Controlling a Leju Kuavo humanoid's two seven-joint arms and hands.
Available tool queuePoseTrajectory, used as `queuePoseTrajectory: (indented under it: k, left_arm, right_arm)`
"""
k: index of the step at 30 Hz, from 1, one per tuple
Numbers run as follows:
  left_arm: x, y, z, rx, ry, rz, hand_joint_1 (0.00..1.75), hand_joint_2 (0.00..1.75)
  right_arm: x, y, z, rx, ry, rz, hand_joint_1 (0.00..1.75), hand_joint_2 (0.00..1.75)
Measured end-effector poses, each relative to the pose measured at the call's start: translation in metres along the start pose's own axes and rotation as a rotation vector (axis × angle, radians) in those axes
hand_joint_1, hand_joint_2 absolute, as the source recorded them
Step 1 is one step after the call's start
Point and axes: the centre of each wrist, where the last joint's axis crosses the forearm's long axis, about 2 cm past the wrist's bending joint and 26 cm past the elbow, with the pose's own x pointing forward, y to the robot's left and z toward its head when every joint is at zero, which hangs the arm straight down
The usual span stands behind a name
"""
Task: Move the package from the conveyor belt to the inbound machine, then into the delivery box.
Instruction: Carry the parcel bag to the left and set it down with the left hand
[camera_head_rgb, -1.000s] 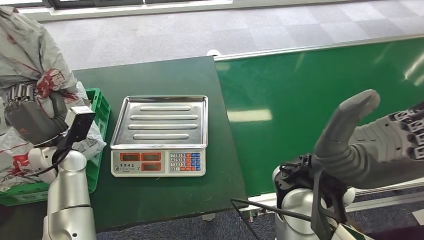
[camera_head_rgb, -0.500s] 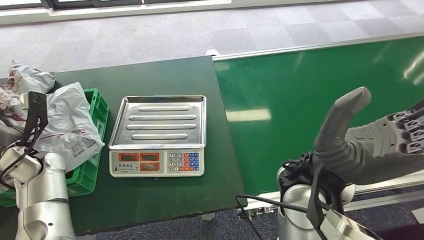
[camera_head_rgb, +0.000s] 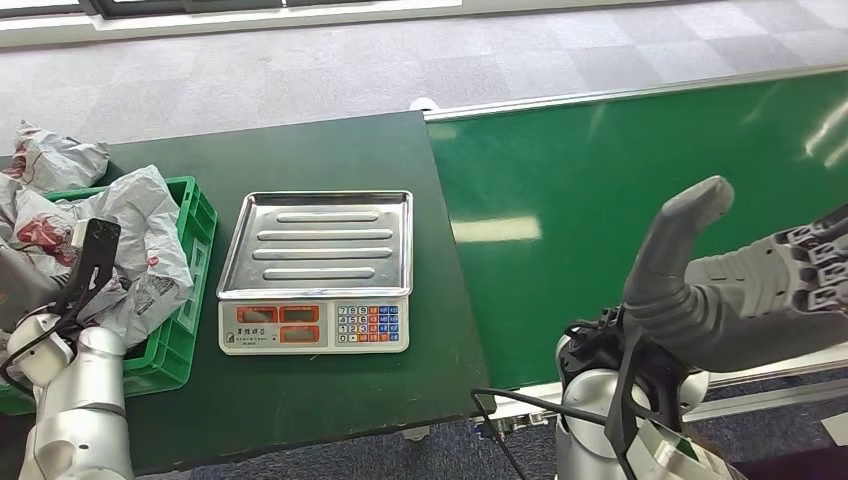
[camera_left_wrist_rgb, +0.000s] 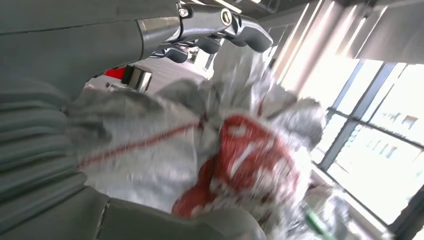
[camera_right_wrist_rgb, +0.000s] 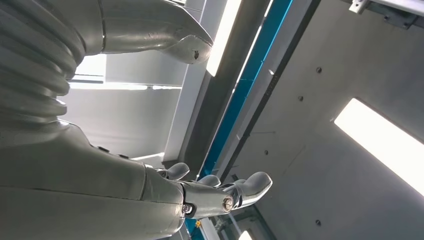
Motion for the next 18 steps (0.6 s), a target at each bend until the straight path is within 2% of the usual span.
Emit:
queuePoseTrajectory:
  k: [6, 18]
  left_arm:
    - [0.000, 0.018, -0.001, 0.173, -0.081, 0.175, 0.00, 0.00]
    - [-0.003, 0.027, 0.005, 0.261, 0.011, 0.219, 0.00, 0.00]
  right_arm:
    - [0.000, 0.000, 0.000, -0.001, 0.002, -0.001, 0.00, 1.75]
    - [0.000, 0.000, 0.000, 0.000, 0.003, -0.002, 0.00, 1.75]
